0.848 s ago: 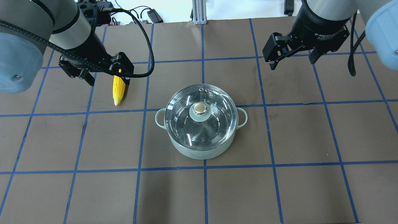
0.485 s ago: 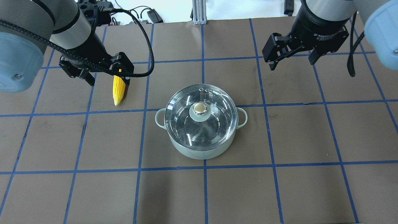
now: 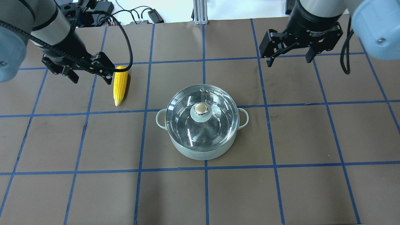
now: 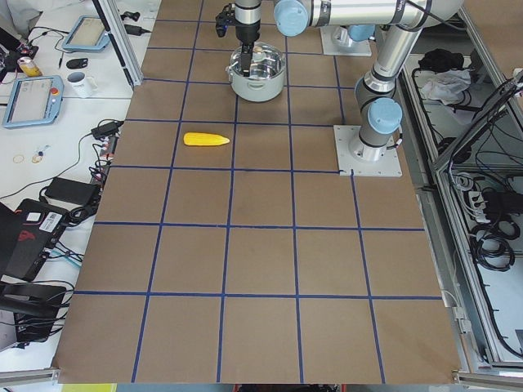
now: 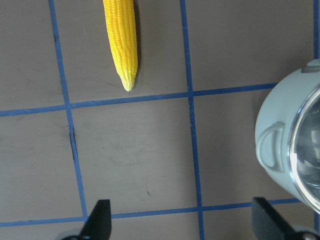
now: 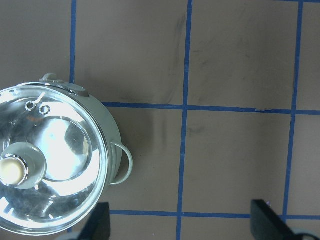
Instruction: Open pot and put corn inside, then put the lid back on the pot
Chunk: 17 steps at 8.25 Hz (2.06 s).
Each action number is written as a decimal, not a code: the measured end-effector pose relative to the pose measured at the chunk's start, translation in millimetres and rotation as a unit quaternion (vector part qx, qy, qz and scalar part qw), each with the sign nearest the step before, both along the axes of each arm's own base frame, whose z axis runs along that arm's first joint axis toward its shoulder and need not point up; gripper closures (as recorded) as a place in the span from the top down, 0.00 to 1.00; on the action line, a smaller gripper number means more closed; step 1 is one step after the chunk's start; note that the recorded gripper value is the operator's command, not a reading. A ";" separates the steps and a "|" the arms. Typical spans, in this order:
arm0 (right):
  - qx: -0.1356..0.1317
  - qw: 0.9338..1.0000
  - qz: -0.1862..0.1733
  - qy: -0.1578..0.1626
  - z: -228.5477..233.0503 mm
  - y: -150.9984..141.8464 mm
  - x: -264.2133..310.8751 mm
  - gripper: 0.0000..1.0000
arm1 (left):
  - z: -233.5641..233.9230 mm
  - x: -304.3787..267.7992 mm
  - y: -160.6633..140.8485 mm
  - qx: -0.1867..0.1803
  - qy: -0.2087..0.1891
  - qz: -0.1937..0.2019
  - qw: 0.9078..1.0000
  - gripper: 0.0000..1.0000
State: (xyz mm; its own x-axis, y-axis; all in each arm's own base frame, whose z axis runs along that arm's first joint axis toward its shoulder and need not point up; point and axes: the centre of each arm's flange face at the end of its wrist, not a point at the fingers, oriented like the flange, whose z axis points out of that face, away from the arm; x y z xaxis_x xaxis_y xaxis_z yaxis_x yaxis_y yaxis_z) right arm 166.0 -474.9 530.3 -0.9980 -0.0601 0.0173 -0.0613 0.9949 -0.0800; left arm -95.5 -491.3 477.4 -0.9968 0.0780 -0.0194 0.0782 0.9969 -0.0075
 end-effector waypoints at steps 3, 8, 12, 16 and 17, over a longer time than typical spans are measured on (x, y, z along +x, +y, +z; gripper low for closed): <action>-0.003 0.998 -0.055 0.001 -36.7 -27.2 69.2 1.00 | -44.7 68.0 -47.0 0.008 0.003 -0.016 1.000 1.00; 0.003 0.983 -0.181 -0.002 -133.5 -25.2 199.6 1.00 | -129.3 95.0 -116.6 -0.023 -0.002 -0.022 0.999 1.00; 0.029 0.978 -0.204 0.015 -178.5 -1.1 226.9 1.00 | -213.4 99.4 -152.7 -0.016 0.019 0.007 1.000 1.00; 0.031 0.979 -0.199 0.018 -181.4 1.4 226.9 0.81 | -252.7 98.9 -162.1 0.002 0.035 0.042 0.999 1.00; 0.033 0.980 -0.197 0.019 -181.7 1.7 226.7 0.82 | -264.7 99.3 -165.2 0.003 0.037 0.050 0.998 1.00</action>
State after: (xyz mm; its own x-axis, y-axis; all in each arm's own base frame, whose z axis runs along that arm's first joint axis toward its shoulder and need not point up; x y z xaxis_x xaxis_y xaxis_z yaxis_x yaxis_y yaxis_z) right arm 392.7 -473.1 348.7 -0.9425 0.3280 0.0635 0.3274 0.9447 -0.0199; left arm 3.8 -656.4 212.6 -0.9983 -0.0230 0.0543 -0.0232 0.9997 -0.0031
